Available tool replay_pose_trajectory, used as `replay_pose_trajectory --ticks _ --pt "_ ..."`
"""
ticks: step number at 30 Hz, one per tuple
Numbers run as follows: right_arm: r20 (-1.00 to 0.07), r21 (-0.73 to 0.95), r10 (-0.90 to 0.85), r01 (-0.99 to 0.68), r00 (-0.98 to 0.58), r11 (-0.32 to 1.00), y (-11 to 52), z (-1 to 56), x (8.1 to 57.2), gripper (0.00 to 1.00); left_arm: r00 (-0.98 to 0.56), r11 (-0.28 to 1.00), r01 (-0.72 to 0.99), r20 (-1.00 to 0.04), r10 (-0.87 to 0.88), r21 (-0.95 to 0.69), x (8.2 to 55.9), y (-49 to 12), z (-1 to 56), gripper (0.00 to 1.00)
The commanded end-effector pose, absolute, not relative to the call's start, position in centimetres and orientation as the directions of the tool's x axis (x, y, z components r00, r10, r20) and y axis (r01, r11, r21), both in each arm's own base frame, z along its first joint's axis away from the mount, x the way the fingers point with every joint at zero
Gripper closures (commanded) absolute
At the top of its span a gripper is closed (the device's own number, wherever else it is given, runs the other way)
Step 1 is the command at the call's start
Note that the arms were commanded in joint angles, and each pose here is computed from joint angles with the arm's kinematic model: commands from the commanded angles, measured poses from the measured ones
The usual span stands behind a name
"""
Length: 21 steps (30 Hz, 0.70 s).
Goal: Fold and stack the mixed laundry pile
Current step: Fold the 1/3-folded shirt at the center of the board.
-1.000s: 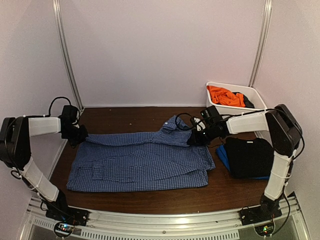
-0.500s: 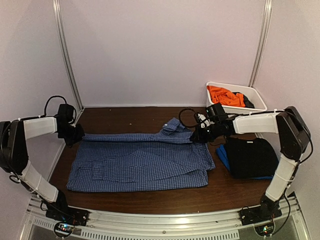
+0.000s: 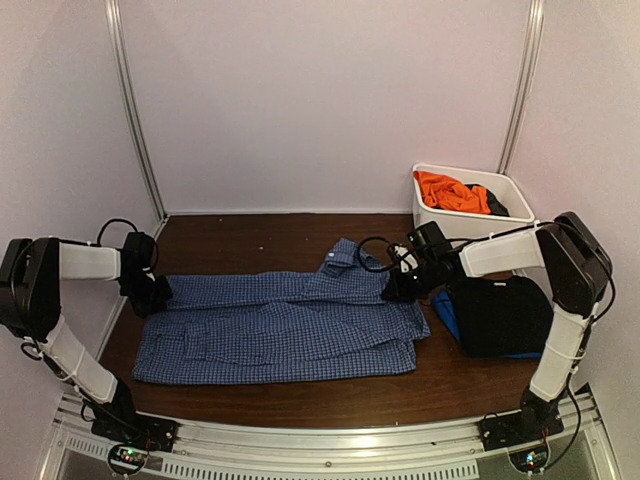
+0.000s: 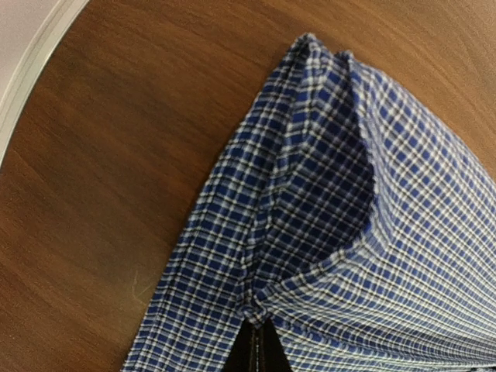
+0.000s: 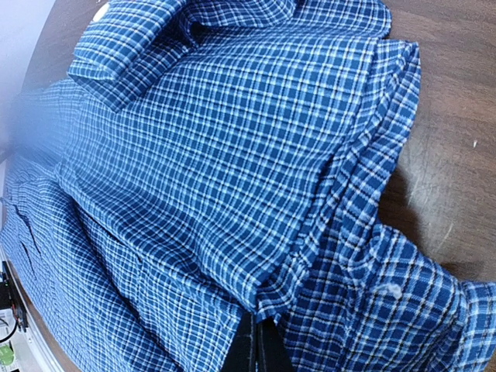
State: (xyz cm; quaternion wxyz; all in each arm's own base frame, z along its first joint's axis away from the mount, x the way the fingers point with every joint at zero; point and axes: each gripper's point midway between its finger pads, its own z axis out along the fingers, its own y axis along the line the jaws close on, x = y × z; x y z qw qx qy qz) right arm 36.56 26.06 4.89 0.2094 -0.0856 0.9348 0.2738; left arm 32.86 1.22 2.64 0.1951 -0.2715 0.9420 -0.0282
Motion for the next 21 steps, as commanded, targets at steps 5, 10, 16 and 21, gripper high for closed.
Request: replay_pose_trajectory --ticks 5,10,16,21 --pt "-0.466 0.449 -0.051 -0.285 -0.883 0.847 25.5 6.1 36.9 1.00 -0.747 0.828 -0.545 -0.374 -0.550 -0.129 33.0 2.4 2.4 1.00" --pt "-0.458 0.438 -0.073 -0.296 -0.886 0.849 25.5 6.1 36.8 1.00 -0.747 0.835 -0.538 -0.392 -0.537 -0.118 33.3 2.7 3.5 1.00" --pt "-0.435 0.452 -0.111 -0.323 -0.894 0.831 25.8 6.2 35.9 0.73 -0.748 0.853 -0.502 -0.423 -0.512 -0.143 33.5 2.4 5.2 0.88" --pt "-0.572 0.409 -0.090 -0.379 -0.816 0.830 25.4 12.3 37.2 0.41 -0.697 0.907 -0.344 -0.581 -0.420 -0.242 35.5 0.6 11.3 0.59"
